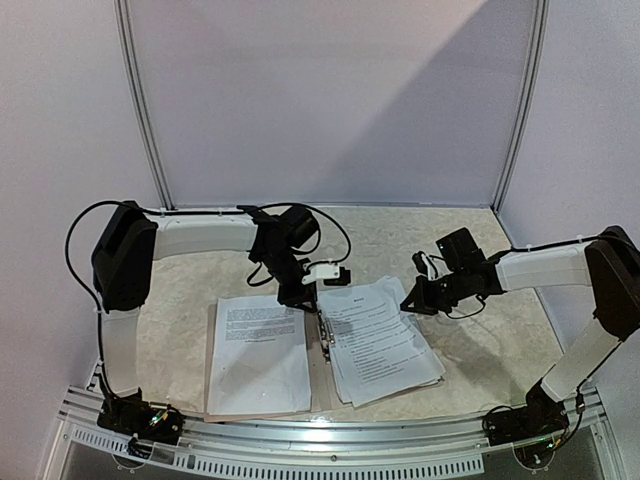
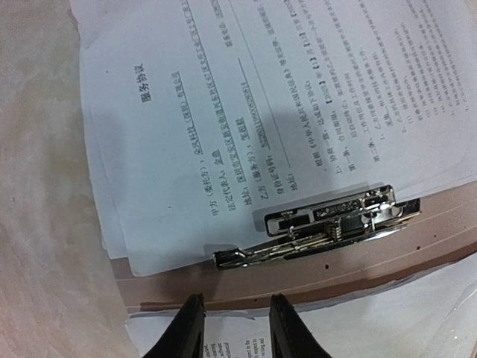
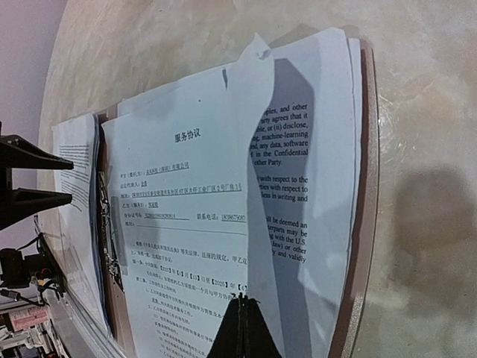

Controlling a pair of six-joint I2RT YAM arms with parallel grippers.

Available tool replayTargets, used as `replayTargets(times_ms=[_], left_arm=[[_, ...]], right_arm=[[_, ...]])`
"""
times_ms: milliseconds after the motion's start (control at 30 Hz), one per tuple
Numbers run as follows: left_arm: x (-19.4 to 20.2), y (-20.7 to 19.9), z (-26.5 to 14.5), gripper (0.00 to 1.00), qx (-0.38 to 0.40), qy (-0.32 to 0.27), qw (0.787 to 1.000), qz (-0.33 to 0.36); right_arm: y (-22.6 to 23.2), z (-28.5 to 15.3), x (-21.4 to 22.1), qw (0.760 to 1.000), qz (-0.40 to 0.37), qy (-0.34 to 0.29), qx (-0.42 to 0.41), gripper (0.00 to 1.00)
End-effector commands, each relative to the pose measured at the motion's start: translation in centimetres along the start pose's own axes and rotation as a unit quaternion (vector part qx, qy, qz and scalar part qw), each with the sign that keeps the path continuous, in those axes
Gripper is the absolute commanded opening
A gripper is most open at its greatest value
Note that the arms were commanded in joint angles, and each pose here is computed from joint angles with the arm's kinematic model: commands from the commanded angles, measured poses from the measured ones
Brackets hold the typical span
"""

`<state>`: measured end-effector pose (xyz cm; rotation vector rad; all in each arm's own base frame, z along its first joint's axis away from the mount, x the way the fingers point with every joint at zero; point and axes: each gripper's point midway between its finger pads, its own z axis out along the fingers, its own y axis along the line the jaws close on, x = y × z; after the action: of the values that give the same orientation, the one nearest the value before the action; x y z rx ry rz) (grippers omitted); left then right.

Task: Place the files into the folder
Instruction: Adjust the file in the folder with some files.

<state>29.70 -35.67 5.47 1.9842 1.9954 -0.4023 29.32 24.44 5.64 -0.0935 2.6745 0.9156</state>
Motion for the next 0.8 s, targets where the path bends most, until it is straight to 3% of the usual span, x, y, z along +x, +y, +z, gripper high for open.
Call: replayTargets(times_ms=[0, 233, 567, 767], left_arm=[[-0.6, -0.3, -1.2, 0.33, 0.001, -0.013, 1.0, 0.009], [0.0, 0.3, -1.2, 0.34, -0.013, -0.003, 1.0, 0.0], [0.7, 0.3, -0.4, 0.34, -0.013, 0.007, 1.0, -0.004], [0.6, 0.3, -0.6, 0.34, -0.014, 0.006, 1.0, -0.002]], right_arm=[[-0.7, 0.4, 0.4, 1.0, 0.027, -0.006, 0.005, 0.0], [-1.1, -1.2, 0.4, 0.997, 0.05, -0.05, 0.006, 0.0], [-1.4, -1.0, 2.2, 0.998, 0.06, -0.032, -0.006, 0.13], [-0.6, -0.3, 2.0, 0.998, 0.05, -0.012, -0.02, 0.09]])
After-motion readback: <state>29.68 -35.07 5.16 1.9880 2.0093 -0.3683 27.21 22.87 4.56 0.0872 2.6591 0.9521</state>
